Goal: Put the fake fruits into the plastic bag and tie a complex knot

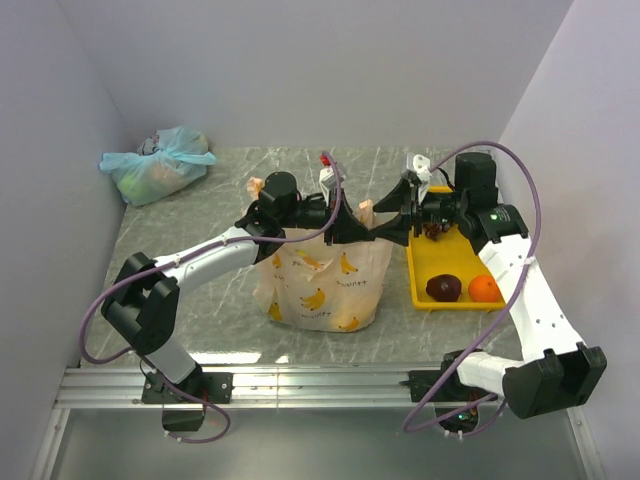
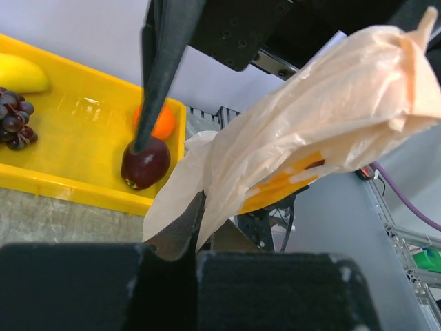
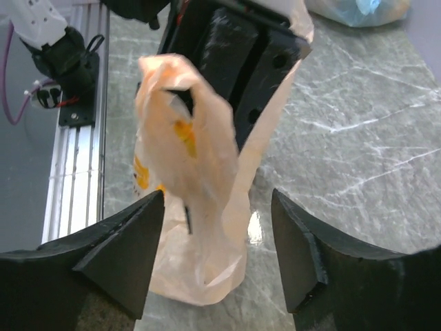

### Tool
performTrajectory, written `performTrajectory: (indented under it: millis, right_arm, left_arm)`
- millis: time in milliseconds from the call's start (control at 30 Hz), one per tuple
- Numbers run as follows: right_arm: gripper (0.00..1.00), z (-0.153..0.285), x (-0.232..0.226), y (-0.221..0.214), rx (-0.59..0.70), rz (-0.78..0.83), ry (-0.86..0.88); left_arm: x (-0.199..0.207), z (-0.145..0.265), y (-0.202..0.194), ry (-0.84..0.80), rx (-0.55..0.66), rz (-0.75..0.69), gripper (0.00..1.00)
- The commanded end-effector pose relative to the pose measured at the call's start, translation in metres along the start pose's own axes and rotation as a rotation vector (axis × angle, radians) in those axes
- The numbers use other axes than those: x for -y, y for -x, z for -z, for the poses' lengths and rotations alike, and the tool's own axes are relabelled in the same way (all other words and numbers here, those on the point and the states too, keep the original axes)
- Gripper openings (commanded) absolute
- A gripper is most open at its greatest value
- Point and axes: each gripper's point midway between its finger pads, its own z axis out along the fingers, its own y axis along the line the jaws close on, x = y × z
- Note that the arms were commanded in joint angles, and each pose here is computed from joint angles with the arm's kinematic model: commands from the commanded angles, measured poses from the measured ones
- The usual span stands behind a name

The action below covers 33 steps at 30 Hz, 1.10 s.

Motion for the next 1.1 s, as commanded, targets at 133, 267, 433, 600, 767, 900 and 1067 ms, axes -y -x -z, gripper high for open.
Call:
performTrajectory:
  millis: [133, 267, 433, 600, 767, 900, 1067]
  right_arm:
    - [0.43, -0.011, 0.015, 0.012, 0.045, -0.028, 0.020]
    - [0.34, -0.015, 0.016, 0.011, 0.041, -0.044, 0.040]
    - [0.00, -0.017, 0.016, 0.009, 0.017, -0.085, 0.055]
    - [0.00, -0.014, 0.017, 0.011, 0.006, -0.076, 0.032]
    - [0.00, -0.010, 0.015, 0.007, -0.027, -0.065, 0.028]
    - [0.00, -0.007, 0.016, 0.001, -0.068, -0.016, 0.024]
    - [0.00, -0.005, 0.016, 0.008, -0.070, 0.002, 0.018]
  left_arm:
    - [0.012, -0.002, 0.015, -0.055, 0.022, -0.080, 0.02]
    - [0.013, -0.002, 0.017, -0.056, 0.021, -0.082, 0.03]
    - [0.006, 0.016, 0.038, 0.041, 0.047, -0.106, 0.39]
    - [0.002, 0.091, 0.113, 0.287, 0.089, -0.274, 0.76]
    - [0.001, 0.172, 0.170, 0.520, 0.139, -0.383, 0.84]
    - [0.002, 0.204, 0.155, 0.573, 0.118, -0.375, 0.87]
    - [0.000, 0.214, 0.127, 0.606, 0.090, -0.345, 0.92]
